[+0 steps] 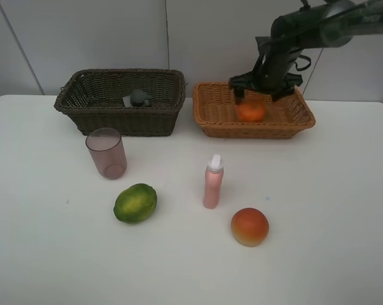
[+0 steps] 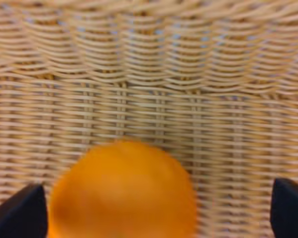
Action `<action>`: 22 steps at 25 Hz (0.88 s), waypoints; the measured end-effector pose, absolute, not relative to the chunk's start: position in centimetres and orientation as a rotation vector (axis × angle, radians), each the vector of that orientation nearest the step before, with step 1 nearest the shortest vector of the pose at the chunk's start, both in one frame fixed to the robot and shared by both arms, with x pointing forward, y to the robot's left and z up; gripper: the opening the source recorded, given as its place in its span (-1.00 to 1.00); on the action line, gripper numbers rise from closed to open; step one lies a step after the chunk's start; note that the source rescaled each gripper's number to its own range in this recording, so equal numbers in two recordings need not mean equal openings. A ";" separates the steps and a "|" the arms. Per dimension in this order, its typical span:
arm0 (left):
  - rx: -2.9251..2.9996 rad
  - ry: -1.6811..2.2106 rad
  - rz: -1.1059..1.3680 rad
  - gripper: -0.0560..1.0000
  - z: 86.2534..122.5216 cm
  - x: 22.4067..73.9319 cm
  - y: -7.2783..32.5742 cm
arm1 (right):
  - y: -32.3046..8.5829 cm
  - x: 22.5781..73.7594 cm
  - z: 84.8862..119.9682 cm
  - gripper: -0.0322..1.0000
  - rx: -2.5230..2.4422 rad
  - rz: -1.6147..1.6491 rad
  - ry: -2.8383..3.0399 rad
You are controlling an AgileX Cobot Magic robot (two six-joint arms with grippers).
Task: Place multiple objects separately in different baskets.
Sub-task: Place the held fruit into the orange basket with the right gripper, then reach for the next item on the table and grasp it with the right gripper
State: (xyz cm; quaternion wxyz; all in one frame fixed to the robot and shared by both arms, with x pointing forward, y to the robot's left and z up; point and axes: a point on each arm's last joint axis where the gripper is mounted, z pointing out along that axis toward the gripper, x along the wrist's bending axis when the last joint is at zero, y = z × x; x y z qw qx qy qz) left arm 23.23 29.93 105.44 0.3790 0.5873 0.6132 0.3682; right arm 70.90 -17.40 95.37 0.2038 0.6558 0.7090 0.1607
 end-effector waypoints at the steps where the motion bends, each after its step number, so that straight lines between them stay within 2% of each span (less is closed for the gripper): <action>1: 1.500 1.566 0.941 1.00 105.4 23.2 29.9 | -17.4 70.6 96.2 0.92 1.830 0.454 1.973; 9: 1.500 1.566 0.941 1.00 105.4 23.2 29.9 | -16.5 67.5 100.9 0.93 1.864 0.554 1.949; 15: 1.500 1.566 0.941 1.00 105.4 23.2 29.9 | -15.0 64.2 101.7 0.93 1.913 0.521 1.981; 22: 1.500 1.566 0.941 1.00 105.4 23.2 29.9 | -10.6 59.5 103.1 0.93 1.996 0.431 2.146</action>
